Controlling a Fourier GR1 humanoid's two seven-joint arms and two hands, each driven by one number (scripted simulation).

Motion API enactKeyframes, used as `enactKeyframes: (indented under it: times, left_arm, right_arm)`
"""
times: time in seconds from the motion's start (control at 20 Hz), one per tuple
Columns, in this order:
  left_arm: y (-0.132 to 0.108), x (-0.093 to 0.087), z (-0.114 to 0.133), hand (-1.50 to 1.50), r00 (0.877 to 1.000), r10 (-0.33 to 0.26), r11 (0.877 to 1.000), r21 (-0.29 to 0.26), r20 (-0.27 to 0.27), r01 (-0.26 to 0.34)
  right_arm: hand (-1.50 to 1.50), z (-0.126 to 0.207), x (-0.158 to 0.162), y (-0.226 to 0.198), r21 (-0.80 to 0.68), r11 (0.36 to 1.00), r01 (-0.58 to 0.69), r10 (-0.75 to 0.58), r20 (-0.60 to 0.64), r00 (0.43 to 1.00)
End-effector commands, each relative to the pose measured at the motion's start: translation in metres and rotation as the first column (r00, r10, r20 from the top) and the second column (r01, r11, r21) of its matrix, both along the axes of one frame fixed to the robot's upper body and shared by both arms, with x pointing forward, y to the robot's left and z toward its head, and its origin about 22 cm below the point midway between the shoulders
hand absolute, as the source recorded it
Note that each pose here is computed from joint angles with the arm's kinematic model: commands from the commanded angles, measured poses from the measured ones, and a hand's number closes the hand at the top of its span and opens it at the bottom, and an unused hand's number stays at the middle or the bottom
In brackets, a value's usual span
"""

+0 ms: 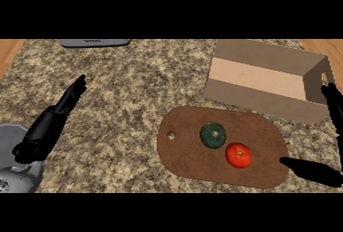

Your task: Pick the squash from the cutting board and place it in the cardboard box

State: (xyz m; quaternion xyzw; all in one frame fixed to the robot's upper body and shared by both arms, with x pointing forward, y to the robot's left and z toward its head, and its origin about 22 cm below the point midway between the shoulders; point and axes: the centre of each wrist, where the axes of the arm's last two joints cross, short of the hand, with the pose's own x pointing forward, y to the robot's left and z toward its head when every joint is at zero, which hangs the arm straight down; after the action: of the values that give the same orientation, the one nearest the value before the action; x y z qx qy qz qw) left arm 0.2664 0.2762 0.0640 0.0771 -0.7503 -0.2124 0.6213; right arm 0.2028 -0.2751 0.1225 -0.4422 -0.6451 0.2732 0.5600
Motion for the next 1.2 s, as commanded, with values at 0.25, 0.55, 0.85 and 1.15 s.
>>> enactKeyframes:
  times: [0.25, 0.55, 0.85, 1.15]
  left_arm:
    - [-0.003, 0.024, 0.013, 0.0, 0.996, -0.084, 0.996, 0.005, 0.005, 0.084]
    - [-0.022, 0.023, 0.008, 0.0, 0.993, -0.115, 0.993, -0.022, 0.02, 0.115]
    - [-0.023, 0.026, 0.007, 0.0, 0.993, -0.114, 0.993, -0.019, 0.008, 0.114]
    - [-0.003, 0.024, -0.003, 0.0, 0.996, -0.091, 0.996, -0.011, -0.006, 0.091]
  right_arm:
    - [-1.5, 0.027, -0.028, 0.064, -0.226, 0.974, 0.015, -0.092, -0.333, 0.938]
    - [-1.5, 0.031, -0.009, 0.102, -0.325, 0.944, 0.059, -0.203, -0.432, 0.879]
    - [-1.5, 0.022, 0.003, 0.132, -0.32, 0.945, 0.075, -0.242, -0.523, 0.818]
    - [-1.5, 0.005, 0.022, 0.169, -0.294, 0.954, 0.065, -0.228, -0.563, 0.795]
